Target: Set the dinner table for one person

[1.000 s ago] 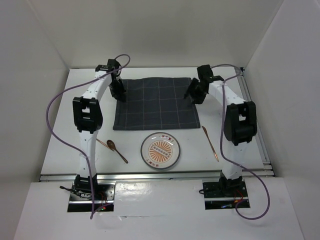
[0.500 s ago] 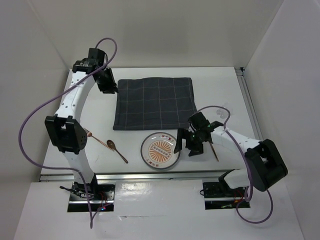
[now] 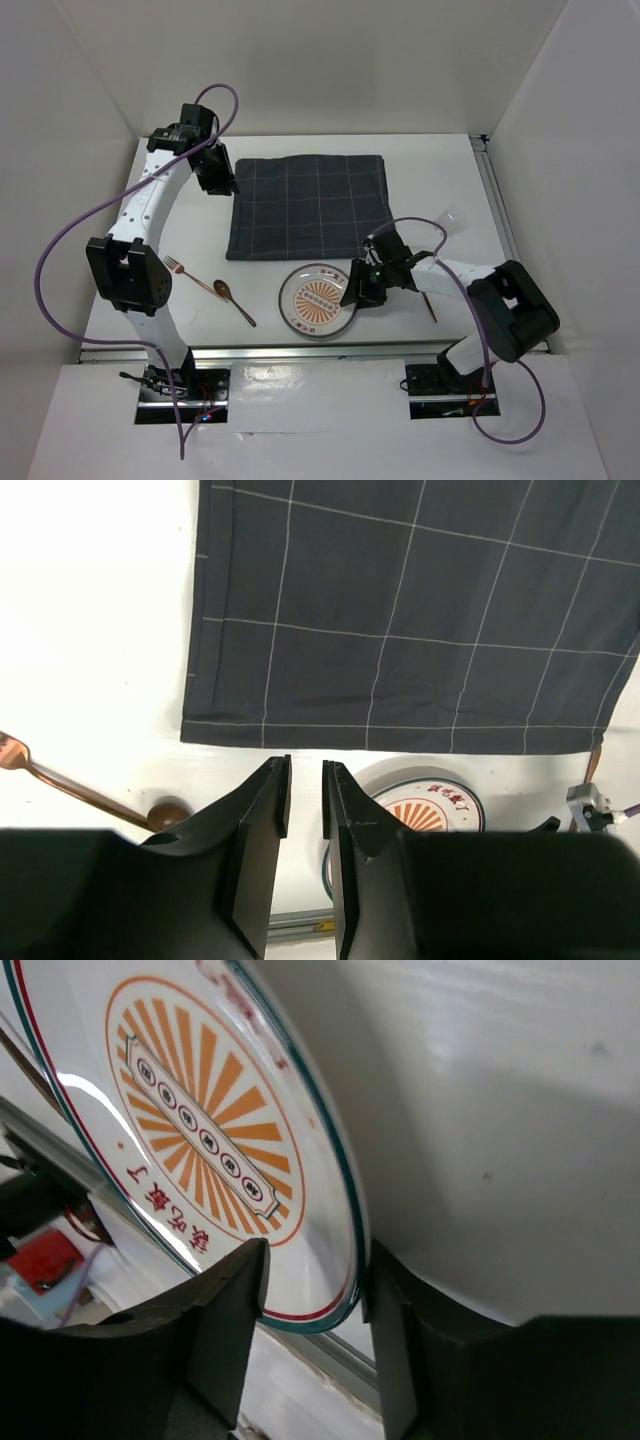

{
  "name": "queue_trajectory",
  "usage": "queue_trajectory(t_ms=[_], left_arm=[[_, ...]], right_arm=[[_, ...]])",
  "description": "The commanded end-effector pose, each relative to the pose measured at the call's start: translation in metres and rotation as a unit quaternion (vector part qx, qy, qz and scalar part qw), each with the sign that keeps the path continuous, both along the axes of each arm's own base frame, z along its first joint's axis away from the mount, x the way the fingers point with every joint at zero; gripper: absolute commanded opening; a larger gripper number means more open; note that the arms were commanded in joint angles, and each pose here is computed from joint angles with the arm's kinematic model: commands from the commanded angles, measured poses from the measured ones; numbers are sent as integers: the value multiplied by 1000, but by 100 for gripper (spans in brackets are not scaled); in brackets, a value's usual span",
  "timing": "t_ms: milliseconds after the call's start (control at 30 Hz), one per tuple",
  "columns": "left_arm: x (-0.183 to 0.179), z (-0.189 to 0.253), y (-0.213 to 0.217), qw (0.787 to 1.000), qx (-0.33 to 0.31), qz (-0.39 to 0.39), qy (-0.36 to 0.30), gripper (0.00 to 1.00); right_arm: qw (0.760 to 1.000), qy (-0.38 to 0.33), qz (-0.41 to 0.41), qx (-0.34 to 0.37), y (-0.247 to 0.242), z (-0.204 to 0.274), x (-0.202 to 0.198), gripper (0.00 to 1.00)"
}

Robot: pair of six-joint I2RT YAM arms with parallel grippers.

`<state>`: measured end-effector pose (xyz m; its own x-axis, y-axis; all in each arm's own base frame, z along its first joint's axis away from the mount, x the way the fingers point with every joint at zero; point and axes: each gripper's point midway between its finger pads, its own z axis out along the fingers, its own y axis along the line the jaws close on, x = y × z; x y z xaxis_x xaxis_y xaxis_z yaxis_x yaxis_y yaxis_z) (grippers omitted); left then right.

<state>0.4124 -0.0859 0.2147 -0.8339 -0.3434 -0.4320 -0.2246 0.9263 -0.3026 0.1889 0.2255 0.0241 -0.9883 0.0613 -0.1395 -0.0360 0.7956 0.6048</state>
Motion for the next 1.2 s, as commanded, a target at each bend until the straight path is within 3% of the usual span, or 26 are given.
queue_trajectory(t_ms=[0, 233, 300, 400, 500, 633, 700, 767, 800, 833, 967, 1167], left_arm=[[-8, 23, 2, 999, -4, 11, -30, 37], [-7, 19, -2, 1000, -11, 0, -20, 35], [-4, 18, 0, 1000, -6, 3, -21, 35], [-1, 29, -1, 1000, -7, 3, -28, 33], [0, 38, -1, 999, -10, 6, -31, 33], [2, 49, 1, 999, -7, 15, -47, 33], [1, 53, 2, 998, -8, 15, -52, 33], [-2, 51, 2, 999, -7, 15, -45, 33], [-5, 49, 2, 999, -6, 15, -38, 32], [-7, 45, 3, 999, -5, 15, -32, 32], [-13, 41, 3, 1000, -4, 15, -24, 32], [-17, 41, 4, 1000, -4, 15, -26, 32]], right_arm=[[1000, -16, -14, -4, 3, -15, 10, 51], [999, -23, -29, -34, -6, 2, 15, 0], [998, -41, -23, -50, -12, 19, 17, 0], [993, -108, -31, -36, -6, 78, 49, 0], [989, -133, -62, -30, -11, 108, 78, 0], [981, -166, -96, 18, -10, 155, 148, 0], [985, -133, -101, 36, -4, 144, 173, 0], [981, -145, -114, 59, -3, 163, 210, 0], [984, -112, -124, 61, 1, 142, 224, 0], [981, -124, -132, 75, 0, 155, 246, 0], [979, -92, -155, 100, 9, 135, 291, 0], [975, -50, -182, 116, 14, 89, 312, 0]])
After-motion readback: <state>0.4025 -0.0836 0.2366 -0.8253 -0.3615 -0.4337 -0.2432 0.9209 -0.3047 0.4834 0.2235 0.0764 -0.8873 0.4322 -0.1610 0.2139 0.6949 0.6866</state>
